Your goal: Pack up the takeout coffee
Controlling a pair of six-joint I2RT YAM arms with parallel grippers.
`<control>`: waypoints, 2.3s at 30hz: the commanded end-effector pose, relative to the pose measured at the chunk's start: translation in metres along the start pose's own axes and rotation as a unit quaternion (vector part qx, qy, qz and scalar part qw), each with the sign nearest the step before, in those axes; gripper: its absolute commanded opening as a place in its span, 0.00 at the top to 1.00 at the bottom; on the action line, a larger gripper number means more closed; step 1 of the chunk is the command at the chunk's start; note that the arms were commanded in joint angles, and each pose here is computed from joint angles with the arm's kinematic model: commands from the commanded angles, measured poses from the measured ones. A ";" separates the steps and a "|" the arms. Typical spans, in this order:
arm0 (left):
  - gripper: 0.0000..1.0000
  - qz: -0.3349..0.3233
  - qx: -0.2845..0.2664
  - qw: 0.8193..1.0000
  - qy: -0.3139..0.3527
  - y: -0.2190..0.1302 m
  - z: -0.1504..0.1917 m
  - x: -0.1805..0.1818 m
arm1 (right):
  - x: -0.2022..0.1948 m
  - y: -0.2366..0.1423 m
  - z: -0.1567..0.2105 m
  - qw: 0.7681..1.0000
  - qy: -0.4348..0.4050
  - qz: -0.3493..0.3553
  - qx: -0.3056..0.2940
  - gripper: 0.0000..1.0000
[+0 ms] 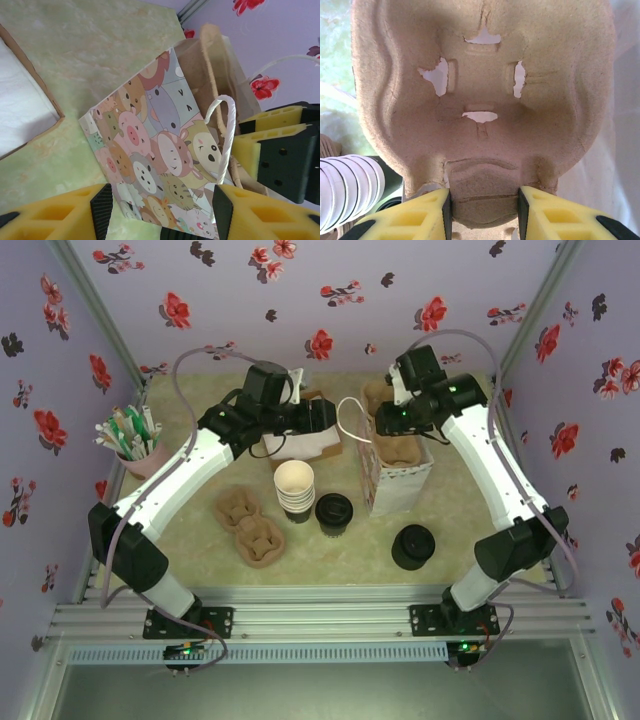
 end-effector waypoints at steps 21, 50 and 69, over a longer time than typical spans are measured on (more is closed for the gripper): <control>0.32 0.026 -0.026 0.999 0.014 -0.017 -0.003 -0.010 | -0.005 0.011 -0.007 0.998 0.033 0.051 0.023 0.63; 0.27 0.044 -0.030 0.999 0.014 -0.009 -0.011 -0.017 | 0.005 0.007 0.003 0.997 -0.007 0.071 0.009 0.64; 0.29 0.028 -0.033 0.999 0.028 -0.006 -0.027 -0.017 | 0.000 0.037 0.010 0.994 -0.022 0.095 0.057 0.64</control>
Point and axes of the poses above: each hand's point on the last joint's axis, 136 mm out from that joint toward the fingers, its own y axis out along the fingers, its own x axis along the line the jaws close on, z = x × y, the point moved 8 cm from there along -y, back along the fingers, and after that the axes turned 7 degrees about y, right-handed, at the moved point
